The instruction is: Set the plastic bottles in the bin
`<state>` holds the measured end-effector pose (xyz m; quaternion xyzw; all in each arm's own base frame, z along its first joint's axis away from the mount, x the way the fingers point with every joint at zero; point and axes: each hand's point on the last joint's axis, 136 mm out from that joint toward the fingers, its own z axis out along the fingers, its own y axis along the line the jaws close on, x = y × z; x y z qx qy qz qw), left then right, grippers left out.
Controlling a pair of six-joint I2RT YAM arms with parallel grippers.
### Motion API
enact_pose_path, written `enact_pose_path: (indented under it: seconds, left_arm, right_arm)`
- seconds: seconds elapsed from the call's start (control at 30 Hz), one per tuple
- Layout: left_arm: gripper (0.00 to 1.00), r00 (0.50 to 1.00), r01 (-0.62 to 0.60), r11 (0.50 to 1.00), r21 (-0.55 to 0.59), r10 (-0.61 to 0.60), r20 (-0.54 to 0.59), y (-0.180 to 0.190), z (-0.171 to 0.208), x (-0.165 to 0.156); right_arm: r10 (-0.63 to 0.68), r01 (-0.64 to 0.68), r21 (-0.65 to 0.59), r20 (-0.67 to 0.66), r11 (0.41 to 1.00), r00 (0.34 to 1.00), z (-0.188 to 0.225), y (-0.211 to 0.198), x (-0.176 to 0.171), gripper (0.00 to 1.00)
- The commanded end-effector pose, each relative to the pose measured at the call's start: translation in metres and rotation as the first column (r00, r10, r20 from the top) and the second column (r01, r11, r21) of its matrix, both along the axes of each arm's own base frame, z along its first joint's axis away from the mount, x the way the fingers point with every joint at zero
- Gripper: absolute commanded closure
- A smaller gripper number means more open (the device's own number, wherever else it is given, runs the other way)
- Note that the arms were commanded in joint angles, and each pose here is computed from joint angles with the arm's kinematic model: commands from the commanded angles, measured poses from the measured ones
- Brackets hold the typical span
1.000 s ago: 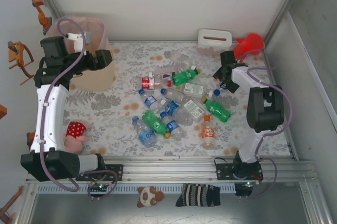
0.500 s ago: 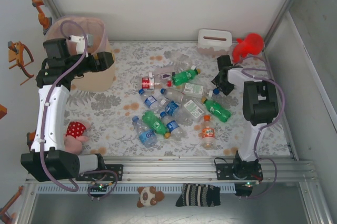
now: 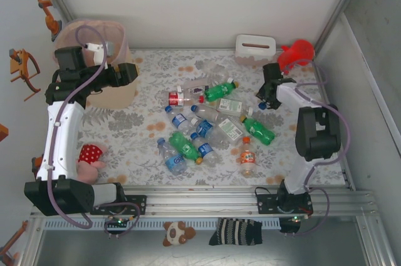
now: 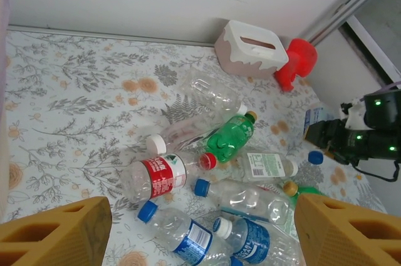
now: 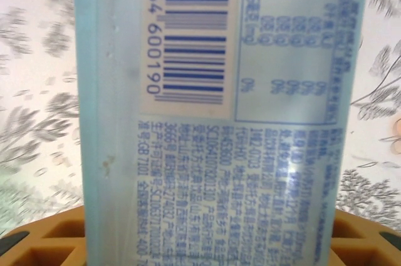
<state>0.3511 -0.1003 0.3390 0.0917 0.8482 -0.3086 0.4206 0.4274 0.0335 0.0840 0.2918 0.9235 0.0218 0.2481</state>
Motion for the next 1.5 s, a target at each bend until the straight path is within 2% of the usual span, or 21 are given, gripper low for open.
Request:
enact_pose_path:
  seconds: [0.0, 0.1, 0.23, 0.33, 0.43, 0.5, 0.53, 0.63, 0.7, 0.8, 0.87, 1.0, 1.13, 1.27, 1.47]
  left_arm:
    - [0.24, 0.998, 0.026, 1.0, -0.013, -0.026, 0.052, -0.007, 0.014, -0.007]
    - [0.24, 0.997, 0.05, 0.999, -0.016, -0.049, 0.06, -0.012, 0.014, -0.009]
    - [0.24, 0.996, 0.068, 0.998, -0.017, -0.067, 0.064, -0.017, 0.016, -0.01]
    - [0.24, 0.994, 0.087, 0.996, -0.022, -0.086, 0.065, -0.022, 0.017, -0.011]
    - [0.24, 0.991, 0.114, 0.993, -0.017, -0.112, 0.071, -0.029, 0.017, -0.014]
    - [0.24, 0.988, 0.14, 0.99, -0.015, -0.139, 0.073, -0.036, 0.017, -0.017]
    - [0.24, 0.986, 0.152, 0.988, -0.011, -0.151, 0.072, -0.039, 0.016, -0.018]
    - [0.24, 0.976, 0.207, 0.978, 0.007, -0.207, 0.074, -0.051, 0.015, -0.025]
    - [0.24, 0.963, 0.257, 0.966, 0.035, -0.259, 0.075, -0.062, 0.012, -0.032]
    - [0.24, 0.937, 0.337, 0.938, 0.082, -0.343, 0.067, -0.077, 0.005, -0.046]
    - [0.24, 0.918, 0.386, 0.915, 0.114, -0.394, 0.054, -0.087, 0.0, -0.055]
    - [0.24, 0.879, 0.465, 0.863, 0.197, -0.477, 0.019, -0.103, -0.012, -0.073]
    - [0.24, 0.825, 0.543, 0.783, 0.302, -0.564, -0.021, -0.117, -0.025, -0.093]
    - [0.21, 0.774, 0.6, 0.707, 0.375, -0.632, -0.045, -0.128, -0.033, -0.113]
    - [0.18, 0.698, 0.665, 0.628, 0.404, -0.715, -0.036, -0.143, -0.032, -0.139]
  right_arm:
    - [0.198, -0.193, -0.078, 0.073, 0.978, 0.977, 0.035, 0.006, -0.003, 0.48]
    - [0.398, -0.387, -0.098, 0.132, 0.917, 0.908, 0.059, 0.029, -0.006, 0.5]
    - [0.595, -0.555, -0.229, 0.174, 0.8, 0.785, 0.089, 0.05, -0.009, 0.54]
    - [0.762, -0.681, -0.359, 0.171, 0.638, 0.625, 0.105, 0.072, -0.016, 0.54]
    - [0.882, -0.75, -0.483, 0.119, 0.452, 0.455, 0.117, 0.093, -0.026, 0.55]
    - [0.941, -0.77, -0.565, 0.035, 0.296, 0.336, 0.123, 0.108, -0.035, 0.54]
    - [0.954, -0.764, -0.602, -0.01, 0.233, 0.299, 0.125, 0.113, -0.037, 0.53]
    - [0.968, -0.716, -0.697, -0.166, 0.022, 0.191, 0.132, 0.129, -0.044, 0.52]
    - [0.952, -0.649, -0.745, -0.288, -0.155, 0.104, 0.137, 0.144, -0.053, 0.52]
    - [0.911, -0.521, -0.781, -0.413, -0.346, 0.014, 0.149, 0.169, -0.066, 0.53]
    - [0.89, -0.445, -0.795, -0.455, -0.412, -0.011, 0.161, 0.183, -0.073, 0.54]
    - [0.844, -0.265, -0.812, -0.536, -0.52, -0.013, 0.187, 0.211, -0.089, 0.54]
    - [0.786, -0.115, -0.778, -0.617, -0.618, -0.047, 0.196, 0.233, -0.112, 0.58]
    - [0.742, 0.017, -0.744, -0.668, -0.669, -0.049, 0.205, 0.245, -0.131, 0.62]
    - [0.664, 0.155, -0.658, -0.748, -0.736, -0.023, 0.202, 0.257, -0.15, 0.66]
